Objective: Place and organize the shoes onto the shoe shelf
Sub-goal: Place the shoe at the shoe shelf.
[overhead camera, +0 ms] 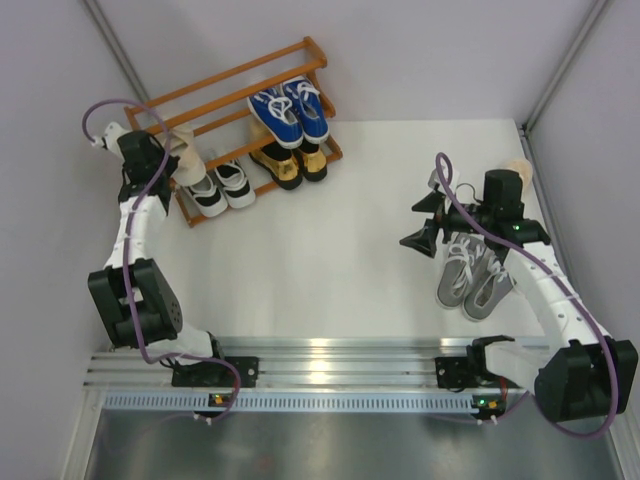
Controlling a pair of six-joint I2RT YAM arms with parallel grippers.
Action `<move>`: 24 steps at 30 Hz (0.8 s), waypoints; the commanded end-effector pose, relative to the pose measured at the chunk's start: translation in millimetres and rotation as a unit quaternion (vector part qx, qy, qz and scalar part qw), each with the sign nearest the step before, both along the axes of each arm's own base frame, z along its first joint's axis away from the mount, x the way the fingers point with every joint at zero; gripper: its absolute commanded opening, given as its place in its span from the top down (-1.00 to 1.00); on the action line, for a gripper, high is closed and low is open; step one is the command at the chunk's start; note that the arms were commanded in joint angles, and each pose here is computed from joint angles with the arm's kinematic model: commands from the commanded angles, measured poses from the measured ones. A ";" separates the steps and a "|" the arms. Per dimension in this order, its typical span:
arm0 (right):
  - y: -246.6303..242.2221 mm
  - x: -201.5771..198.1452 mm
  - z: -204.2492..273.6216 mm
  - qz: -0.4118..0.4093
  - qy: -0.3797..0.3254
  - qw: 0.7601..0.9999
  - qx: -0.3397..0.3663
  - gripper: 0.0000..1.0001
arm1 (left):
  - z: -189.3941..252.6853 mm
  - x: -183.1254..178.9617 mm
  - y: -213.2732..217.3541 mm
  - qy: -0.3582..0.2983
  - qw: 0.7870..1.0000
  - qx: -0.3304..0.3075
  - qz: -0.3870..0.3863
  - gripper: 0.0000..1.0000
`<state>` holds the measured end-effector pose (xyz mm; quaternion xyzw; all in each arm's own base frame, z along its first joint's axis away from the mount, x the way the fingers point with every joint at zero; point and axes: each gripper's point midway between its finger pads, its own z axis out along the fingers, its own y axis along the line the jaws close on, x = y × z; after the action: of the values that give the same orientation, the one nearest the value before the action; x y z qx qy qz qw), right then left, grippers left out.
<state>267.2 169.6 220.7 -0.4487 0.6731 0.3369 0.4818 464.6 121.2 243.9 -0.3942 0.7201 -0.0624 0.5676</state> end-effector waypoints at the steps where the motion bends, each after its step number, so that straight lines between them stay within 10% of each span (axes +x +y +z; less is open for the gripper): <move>1: -1.4 -2.2 8.2 0.010 -0.028 1.000 0.005 -0.99 | 64.6 4.1 3.3 -0.088 0.996 0.016 -0.006 1.00; 12: -4.0 -0.7 7.9 0.005 -0.028 1.000 0.004 -0.99 | 73.6 -10.7 -0.4 -0.088 0.996 0.012 -0.008 -0.32; 24: -33.9 14.4 13.8 -0.060 -0.052 0.997 -0.018 -0.99 | 79.0 -84.6 -18.8 -0.079 0.996 0.043 -0.014 -0.47</move>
<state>277.7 148.6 225.7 -0.4313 0.6829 0.3067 0.5036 404.3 106.7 318.6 -0.3719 0.6776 -0.0823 0.6291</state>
